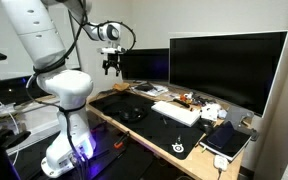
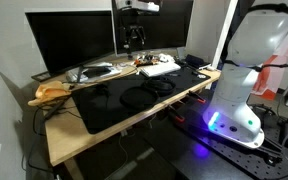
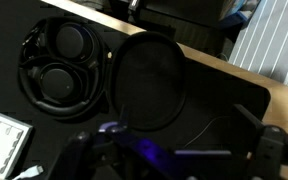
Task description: Close the headphones case.
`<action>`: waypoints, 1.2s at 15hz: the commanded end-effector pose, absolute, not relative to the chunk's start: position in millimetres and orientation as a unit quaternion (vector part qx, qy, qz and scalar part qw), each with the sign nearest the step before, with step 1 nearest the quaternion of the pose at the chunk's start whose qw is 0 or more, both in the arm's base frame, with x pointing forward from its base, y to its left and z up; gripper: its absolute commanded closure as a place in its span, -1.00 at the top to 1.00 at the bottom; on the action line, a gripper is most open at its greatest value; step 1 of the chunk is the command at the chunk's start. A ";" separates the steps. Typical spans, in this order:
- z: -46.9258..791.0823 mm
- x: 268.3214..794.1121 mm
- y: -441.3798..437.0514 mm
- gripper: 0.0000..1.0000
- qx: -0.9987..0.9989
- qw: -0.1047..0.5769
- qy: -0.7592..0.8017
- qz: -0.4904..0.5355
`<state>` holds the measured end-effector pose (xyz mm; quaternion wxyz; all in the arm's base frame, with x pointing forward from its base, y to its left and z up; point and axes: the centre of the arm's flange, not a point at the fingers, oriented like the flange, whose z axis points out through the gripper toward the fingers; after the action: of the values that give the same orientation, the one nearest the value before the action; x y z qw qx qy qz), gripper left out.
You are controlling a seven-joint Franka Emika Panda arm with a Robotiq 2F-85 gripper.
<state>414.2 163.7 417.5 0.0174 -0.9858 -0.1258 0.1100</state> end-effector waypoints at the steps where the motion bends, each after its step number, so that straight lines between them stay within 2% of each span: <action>1: 390.6 418.8 181.1 1.00 -0.980 0.010 -0.145 0.137; 5: 355.4 421.8 198.8 1.00 -0.975 0.001 -0.153 0.160; 12: 307.1 430.0 217.6 1.00 -0.982 -0.003 -0.129 0.135; 18: 266.9 430.7 226.8 1.00 -0.984 -0.050 -0.115 0.124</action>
<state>432.2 217.6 282.4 -0.0255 -0.9832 -0.1242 0.1312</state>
